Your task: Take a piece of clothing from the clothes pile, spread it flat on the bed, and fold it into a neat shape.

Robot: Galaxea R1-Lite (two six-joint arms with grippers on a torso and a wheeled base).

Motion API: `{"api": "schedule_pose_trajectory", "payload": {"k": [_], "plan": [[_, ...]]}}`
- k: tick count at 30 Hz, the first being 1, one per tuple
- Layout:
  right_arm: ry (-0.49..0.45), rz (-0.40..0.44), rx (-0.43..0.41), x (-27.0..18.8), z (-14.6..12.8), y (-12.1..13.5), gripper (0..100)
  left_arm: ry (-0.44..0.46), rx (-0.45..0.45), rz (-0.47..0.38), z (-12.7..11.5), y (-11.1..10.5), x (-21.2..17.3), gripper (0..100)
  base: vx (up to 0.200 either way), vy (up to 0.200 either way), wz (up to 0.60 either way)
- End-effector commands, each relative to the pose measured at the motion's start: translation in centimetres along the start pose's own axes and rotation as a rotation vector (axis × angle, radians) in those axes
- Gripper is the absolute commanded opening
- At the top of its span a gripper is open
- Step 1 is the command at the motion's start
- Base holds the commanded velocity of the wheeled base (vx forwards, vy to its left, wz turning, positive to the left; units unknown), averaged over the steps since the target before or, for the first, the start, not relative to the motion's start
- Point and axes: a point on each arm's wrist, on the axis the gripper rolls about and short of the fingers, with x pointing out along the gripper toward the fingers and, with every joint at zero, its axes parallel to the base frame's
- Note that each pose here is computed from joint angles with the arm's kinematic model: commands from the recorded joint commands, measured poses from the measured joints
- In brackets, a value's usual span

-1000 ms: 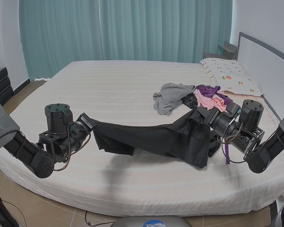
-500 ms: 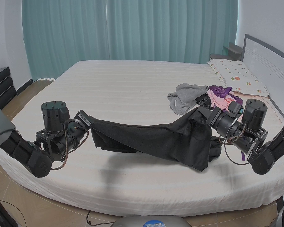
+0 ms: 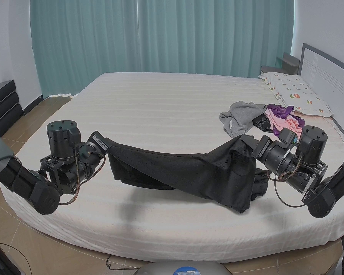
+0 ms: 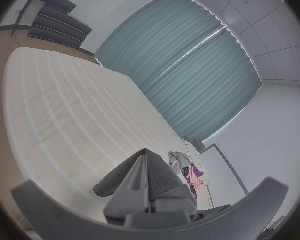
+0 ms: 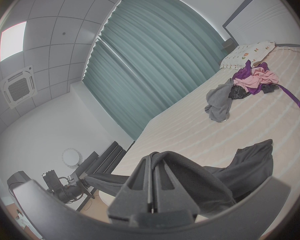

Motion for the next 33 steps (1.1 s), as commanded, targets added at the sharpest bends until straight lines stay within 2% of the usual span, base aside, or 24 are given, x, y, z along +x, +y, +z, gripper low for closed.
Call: {"api": "schedule_pose_trajectory", "payload": {"k": [1, 6, 11, 17, 21, 24, 27, 30, 33], "plan": [[-0.010, 0.008, -0.001, -0.4, 0.3, 0.3, 0, -0.003, -0.001, -0.003, 0.1, -0.1, -0.1, 0, 0.000, 0.000, 0.00], [0.002, 0.008, -0.001, -0.3, 0.0, 0.3, 0, 0.013, 0.004, 0.000, -0.3, 0.0, -0.4, 0, 0.000, 0.000, 0.00], [0.006, 0.023, -0.005, -0.6, 0.0, 0.9, 0, 0.006, 0.005, -0.014, 0.2, -0.3, -2.1, 0, -0.200, 0.000, 0.00], [0.012, 0.020, -0.002, -3.3, 0.1, 1.2, 0, -0.005, 0.006, -0.032, 0.7, -0.5, -4.0, 0, -0.200, 0.000, 0.00], [-0.029, 0.036, -0.003, -6.1, 1.2, 1.9, 0, -0.006, 0.013, -0.041, 1.2, -0.6, -6.1, 0, -0.200, 0.000, 0.00], [-0.111, 0.077, -0.011, -9.1, 2.8, 3.2, 0, -0.009, 0.014, -0.080, 1.8, -1.4, -8.4, 0, -0.200, 0.000, 0.00], [-0.167, 0.119, -0.016, -10.7, 4.0, 4.2, 0, -0.018, 0.014, -0.096, 2.4, -2.0, -9.5, 0, 0.000, 0.000, 0.00], [-0.234, 0.166, -0.021, -13.2, 6.6, 6.2, 0, -0.044, 0.064, -0.139, 3.7, -3.2, -11.5, 0, 0.000, 0.000, 0.00], [-0.260, 0.189, -0.023, -14.2, 8.9, 8.1, 0, -0.082, 0.088, -0.171, 5.0, -4.7, -12.0, 0, 0.000, 0.000, 0.00]]}}
